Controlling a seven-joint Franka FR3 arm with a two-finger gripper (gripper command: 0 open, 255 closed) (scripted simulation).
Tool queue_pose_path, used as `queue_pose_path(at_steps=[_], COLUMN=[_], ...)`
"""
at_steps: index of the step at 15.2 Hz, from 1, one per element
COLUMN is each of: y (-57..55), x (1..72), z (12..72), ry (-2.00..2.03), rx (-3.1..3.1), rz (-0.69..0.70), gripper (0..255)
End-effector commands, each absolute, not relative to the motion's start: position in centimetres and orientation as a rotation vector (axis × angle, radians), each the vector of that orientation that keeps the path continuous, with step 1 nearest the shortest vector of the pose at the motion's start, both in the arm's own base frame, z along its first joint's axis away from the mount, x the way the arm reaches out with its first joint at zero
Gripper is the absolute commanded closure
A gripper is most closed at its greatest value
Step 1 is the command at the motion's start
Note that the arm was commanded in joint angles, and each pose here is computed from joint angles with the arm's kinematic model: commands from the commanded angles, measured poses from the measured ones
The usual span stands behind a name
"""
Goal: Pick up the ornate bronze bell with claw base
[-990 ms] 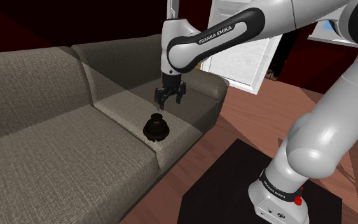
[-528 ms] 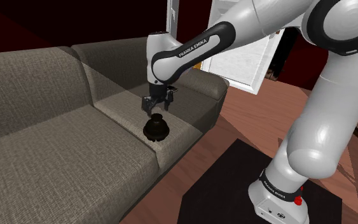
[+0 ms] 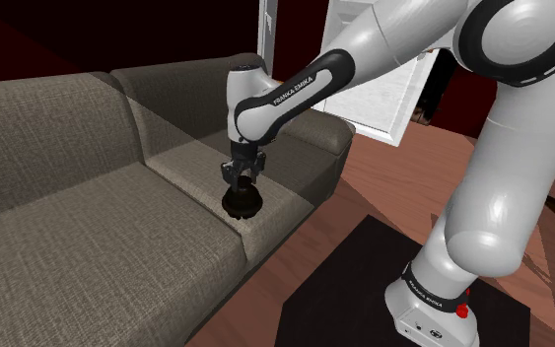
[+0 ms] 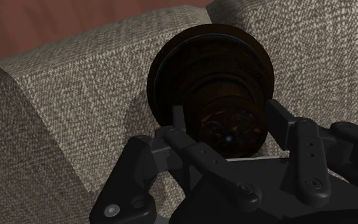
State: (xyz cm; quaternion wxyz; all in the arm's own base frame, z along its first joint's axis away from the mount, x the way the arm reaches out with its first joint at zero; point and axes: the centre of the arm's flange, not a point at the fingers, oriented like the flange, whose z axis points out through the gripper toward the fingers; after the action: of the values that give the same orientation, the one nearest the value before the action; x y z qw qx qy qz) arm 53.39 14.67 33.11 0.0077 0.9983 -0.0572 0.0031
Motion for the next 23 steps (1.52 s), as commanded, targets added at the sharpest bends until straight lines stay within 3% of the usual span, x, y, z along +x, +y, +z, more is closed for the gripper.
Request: queue_pose_path(at_steps=[1, 9, 23], y=[14.7, 14.7, 14.7], x=[53.4, 53.4, 53.4], z=[33.0, 33.0, 40.4], ry=[-0.179, -0.179, -0.179], rx=[3.121, 3.121, 3.121], rz=[0.010, 0.009, 0.009], gripper=[255, 255, 255])
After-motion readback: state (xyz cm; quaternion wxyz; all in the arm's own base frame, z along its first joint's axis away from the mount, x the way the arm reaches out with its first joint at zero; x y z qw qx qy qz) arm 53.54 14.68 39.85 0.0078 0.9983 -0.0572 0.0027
